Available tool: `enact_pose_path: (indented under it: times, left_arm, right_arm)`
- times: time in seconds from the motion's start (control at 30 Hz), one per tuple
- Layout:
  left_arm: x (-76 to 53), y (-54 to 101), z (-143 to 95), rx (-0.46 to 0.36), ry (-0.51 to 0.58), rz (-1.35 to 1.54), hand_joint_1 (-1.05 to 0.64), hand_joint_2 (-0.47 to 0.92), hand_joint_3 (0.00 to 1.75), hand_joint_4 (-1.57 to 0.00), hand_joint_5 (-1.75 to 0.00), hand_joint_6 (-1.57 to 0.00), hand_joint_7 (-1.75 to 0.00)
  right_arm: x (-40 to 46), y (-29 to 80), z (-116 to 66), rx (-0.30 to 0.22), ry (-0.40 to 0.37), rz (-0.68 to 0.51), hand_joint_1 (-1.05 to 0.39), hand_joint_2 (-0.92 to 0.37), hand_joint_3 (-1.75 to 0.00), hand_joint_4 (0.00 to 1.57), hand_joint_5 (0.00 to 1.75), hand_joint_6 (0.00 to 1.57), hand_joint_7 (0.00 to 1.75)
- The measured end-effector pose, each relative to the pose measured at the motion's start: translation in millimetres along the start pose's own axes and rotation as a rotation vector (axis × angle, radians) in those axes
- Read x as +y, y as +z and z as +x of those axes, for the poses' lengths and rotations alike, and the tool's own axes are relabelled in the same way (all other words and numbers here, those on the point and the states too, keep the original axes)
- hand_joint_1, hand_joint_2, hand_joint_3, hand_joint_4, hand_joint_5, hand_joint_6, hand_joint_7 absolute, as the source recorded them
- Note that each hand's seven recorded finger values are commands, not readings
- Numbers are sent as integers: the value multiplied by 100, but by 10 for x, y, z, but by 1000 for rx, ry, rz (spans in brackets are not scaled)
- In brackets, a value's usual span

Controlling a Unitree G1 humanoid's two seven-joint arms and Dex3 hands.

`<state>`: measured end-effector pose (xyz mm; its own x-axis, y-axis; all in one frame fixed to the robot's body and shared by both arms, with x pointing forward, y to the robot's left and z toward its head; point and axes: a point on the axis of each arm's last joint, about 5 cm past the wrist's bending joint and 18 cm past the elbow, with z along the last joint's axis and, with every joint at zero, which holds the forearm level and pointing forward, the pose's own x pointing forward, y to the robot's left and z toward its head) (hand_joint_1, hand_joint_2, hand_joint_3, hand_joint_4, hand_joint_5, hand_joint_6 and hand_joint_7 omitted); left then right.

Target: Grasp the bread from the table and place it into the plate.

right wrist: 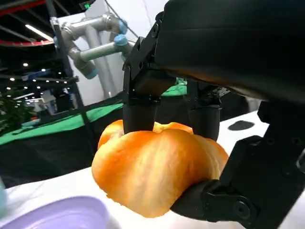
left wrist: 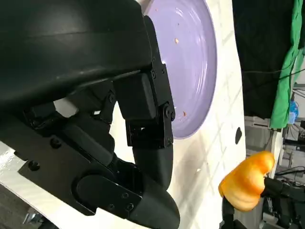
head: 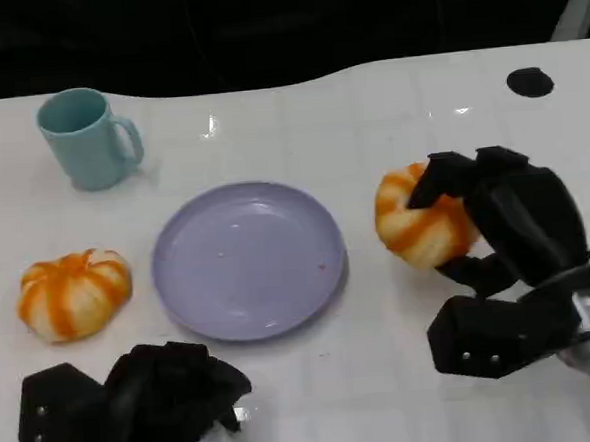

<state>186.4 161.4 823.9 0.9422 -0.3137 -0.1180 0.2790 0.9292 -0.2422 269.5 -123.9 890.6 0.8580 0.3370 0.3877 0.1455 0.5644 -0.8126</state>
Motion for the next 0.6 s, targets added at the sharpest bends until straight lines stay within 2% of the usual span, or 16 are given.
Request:
enact_pose_path:
  times: [0.23,0.43,0.6]
  left_arm:
    - [1,-2,-4,0,1,0,-105,63,26,-91,-152,-153,-39]
    - [-12,-8,-12,-5,-3,3,-105,62,25,-90,-151,-154,-40]
    - [-24,-7,-14,-7,-7,3,-105,63,26,-90,-152,-153,-40]
  right_arm:
    - [120,208,56,-71,15,73,-9,-22,-148,101,175,84,162]
    - [179,417,239,-158,15,118,-12,-23,-147,100,175,84,162]
    - [243,548,367,-196,40,122,-14,-30,-139,97,175,81,164]
